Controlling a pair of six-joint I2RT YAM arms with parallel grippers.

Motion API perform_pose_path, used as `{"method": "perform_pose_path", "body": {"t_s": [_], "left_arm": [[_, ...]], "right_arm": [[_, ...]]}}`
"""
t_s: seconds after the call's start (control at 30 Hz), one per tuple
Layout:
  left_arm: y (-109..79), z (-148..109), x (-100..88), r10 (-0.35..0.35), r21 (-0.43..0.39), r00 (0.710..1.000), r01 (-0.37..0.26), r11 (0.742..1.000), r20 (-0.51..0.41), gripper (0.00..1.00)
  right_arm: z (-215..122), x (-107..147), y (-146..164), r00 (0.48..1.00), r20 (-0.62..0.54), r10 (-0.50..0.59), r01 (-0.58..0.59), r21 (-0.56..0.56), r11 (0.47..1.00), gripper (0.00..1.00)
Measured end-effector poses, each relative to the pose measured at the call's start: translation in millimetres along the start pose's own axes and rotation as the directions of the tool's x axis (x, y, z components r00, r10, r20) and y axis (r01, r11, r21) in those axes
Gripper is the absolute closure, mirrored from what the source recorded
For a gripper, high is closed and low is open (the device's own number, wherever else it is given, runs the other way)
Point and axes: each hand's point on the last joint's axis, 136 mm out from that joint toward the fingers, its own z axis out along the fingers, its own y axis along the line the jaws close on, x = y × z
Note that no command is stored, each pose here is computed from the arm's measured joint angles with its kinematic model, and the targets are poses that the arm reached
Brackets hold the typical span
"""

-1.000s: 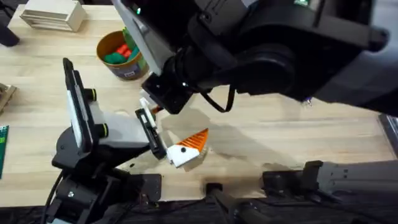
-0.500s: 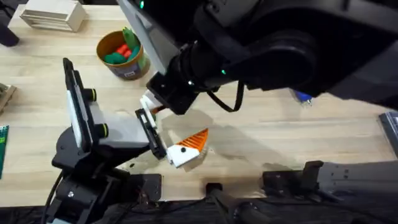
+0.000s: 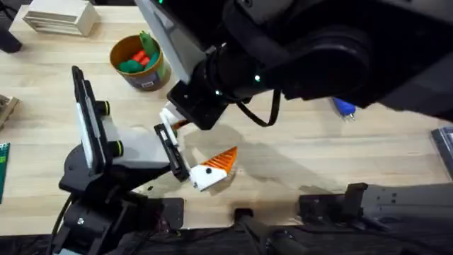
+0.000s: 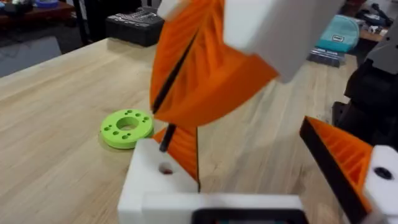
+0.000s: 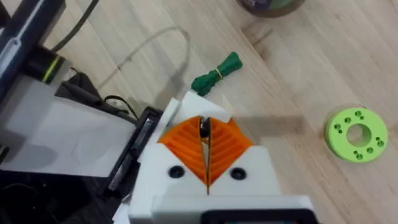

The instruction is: Pick up the gripper from the table and insert it into the empty holder that is missing its gripper. Then pick up a screw, insert it into the mounting hole, and use the screwdriver to tighten it. Finally, clean up the table by picking up the vegetable and placing it into the bucket.

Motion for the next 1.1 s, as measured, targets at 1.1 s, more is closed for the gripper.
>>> {"method": "perform_pose_path", "body": {"t_s": [1.1], "left_arm": [[0.1,0.0,0.3,-0.01,0.0,1.0,0.01,1.0,-0.001,0.014]], "right_arm": [[17.2,3.0,5.4,0.999,-0.043,-0.005,0.004,-0.03,1.0,0.994]]}}
